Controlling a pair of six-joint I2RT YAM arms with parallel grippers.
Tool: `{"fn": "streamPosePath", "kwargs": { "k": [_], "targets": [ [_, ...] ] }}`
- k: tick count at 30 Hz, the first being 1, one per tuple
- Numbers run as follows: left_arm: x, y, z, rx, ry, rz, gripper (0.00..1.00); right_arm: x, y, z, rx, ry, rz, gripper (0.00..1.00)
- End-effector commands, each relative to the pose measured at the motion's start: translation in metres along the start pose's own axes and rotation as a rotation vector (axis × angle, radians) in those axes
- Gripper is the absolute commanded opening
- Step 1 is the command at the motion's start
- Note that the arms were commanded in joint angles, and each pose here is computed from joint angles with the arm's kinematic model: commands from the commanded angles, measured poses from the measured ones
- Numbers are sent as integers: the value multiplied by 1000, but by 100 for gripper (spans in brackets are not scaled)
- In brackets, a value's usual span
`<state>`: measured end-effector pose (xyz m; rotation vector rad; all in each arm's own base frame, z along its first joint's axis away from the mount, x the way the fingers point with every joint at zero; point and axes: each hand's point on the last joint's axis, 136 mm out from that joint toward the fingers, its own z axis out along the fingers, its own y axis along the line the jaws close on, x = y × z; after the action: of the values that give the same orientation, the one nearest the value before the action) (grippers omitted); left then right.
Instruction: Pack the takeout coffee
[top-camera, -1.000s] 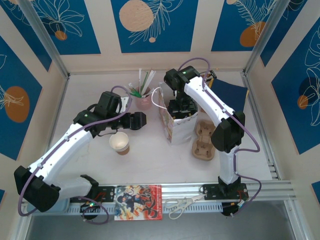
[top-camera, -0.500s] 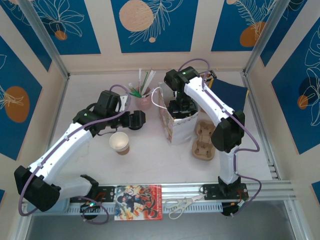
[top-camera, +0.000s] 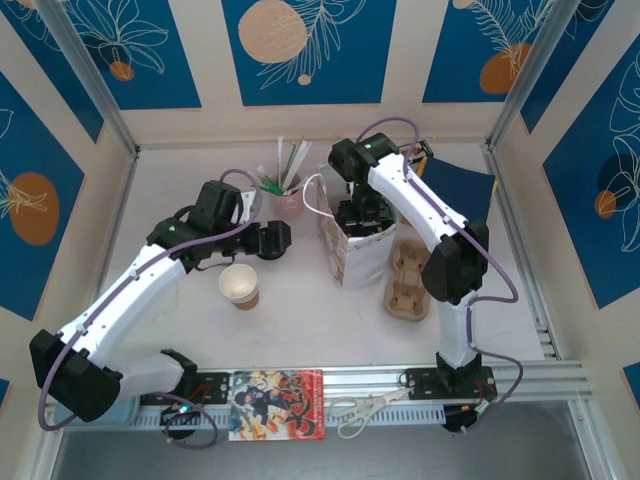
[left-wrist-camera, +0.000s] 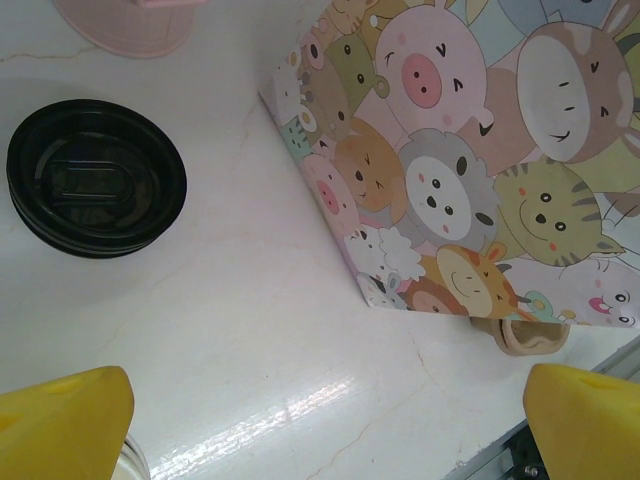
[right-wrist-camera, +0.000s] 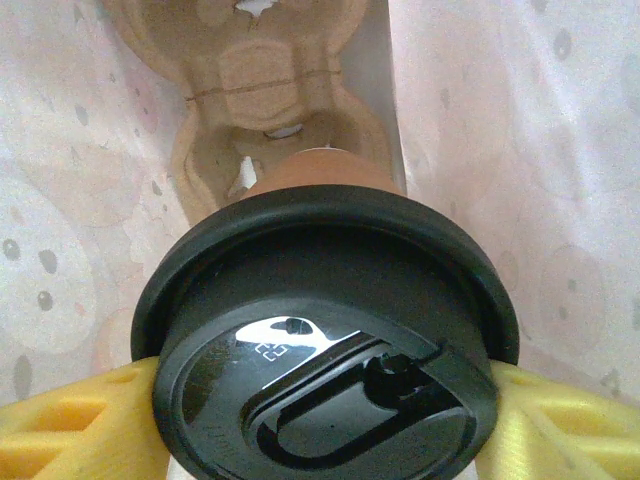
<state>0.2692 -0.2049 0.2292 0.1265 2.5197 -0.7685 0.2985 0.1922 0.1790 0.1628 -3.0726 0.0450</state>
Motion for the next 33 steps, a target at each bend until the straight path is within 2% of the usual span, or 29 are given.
{"fn": "streamPosePath", "kwargs": {
  "k": [1, 33],
  "targets": [
    [-6, 3, -4, -12, -11, -14, 100, 3, 3, 8, -15, 43, -8, 70],
    [-5, 3, -2, -7, -3, -17, 100, -7, 10, 3, -45, 13, -28, 70]
  ]
}}
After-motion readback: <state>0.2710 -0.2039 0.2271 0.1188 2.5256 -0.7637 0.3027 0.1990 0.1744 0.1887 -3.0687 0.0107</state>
